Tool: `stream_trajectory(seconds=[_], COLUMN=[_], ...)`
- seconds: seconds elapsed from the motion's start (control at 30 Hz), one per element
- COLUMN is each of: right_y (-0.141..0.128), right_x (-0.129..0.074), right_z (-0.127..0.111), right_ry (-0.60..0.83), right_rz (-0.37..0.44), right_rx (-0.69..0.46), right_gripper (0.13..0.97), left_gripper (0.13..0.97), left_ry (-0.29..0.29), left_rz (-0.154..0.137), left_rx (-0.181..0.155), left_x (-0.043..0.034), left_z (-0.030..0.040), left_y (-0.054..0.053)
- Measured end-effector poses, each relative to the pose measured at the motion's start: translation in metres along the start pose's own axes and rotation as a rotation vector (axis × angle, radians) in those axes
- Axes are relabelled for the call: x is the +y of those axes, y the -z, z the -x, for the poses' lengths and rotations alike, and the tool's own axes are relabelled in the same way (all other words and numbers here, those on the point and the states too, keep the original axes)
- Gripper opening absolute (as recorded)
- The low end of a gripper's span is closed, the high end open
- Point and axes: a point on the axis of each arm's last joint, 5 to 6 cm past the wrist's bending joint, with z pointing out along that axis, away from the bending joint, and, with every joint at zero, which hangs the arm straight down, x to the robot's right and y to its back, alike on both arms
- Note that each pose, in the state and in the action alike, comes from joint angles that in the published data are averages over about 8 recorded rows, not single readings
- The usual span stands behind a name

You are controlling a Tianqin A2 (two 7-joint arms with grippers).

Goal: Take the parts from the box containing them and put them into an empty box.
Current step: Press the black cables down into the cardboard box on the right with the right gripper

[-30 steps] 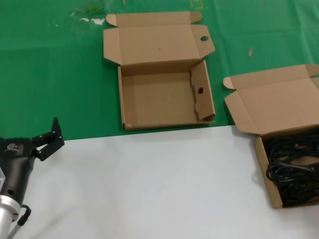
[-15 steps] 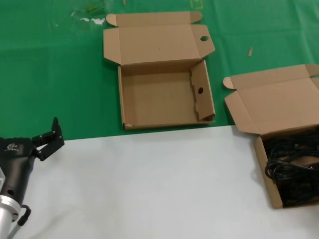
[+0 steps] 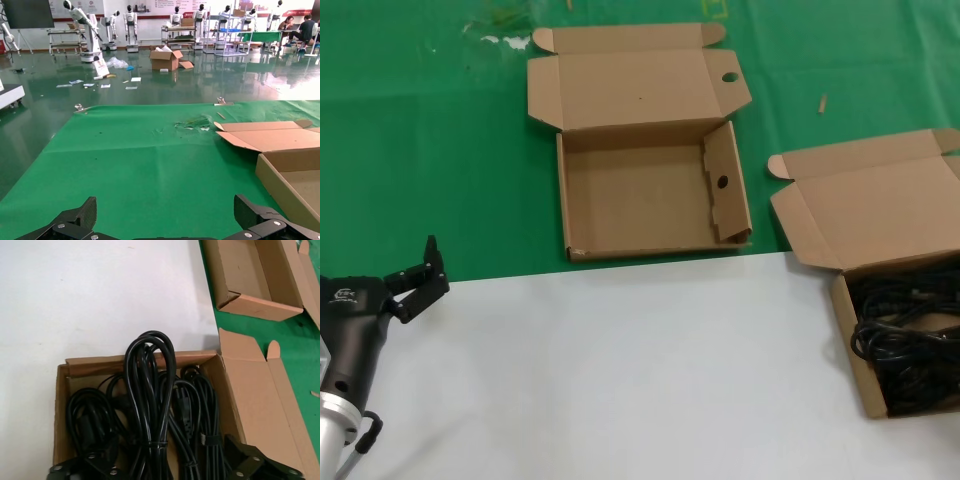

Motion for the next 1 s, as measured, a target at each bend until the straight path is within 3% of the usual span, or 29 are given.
stream_trajectory(seconds=[0.2, 0.33, 0.6, 1.0], right_y=[0.003, 0.001, -0.003, 0.009], right_x=[0.001, 0.002, 0.004, 0.003], right_z=[0.002, 0.004, 0.004, -0.005], right_ry=[0.0, 0.001, 0.01, 0.025], right_rz=[0.0, -0.001, 0.001, 0.011], right_rx=[-0.009, -0.016, -0.033, -0.049], right_gripper=[0.645, 0.645, 0.428, 0.245], left_gripper=[0.966, 0.966, 0.966, 0.966], left_ry=[0.0, 0.0, 0.0, 0.0], left_rz=[0.0, 0.0, 0.0, 0.0], left_rx=[0.0, 0.0, 0.0, 0.0], left_x=[0.0, 0.0, 0.0, 0.0], left_z=[0.0, 0.0, 0.0, 0.0], left_y=[0.0, 0.0, 0.0, 0.0])
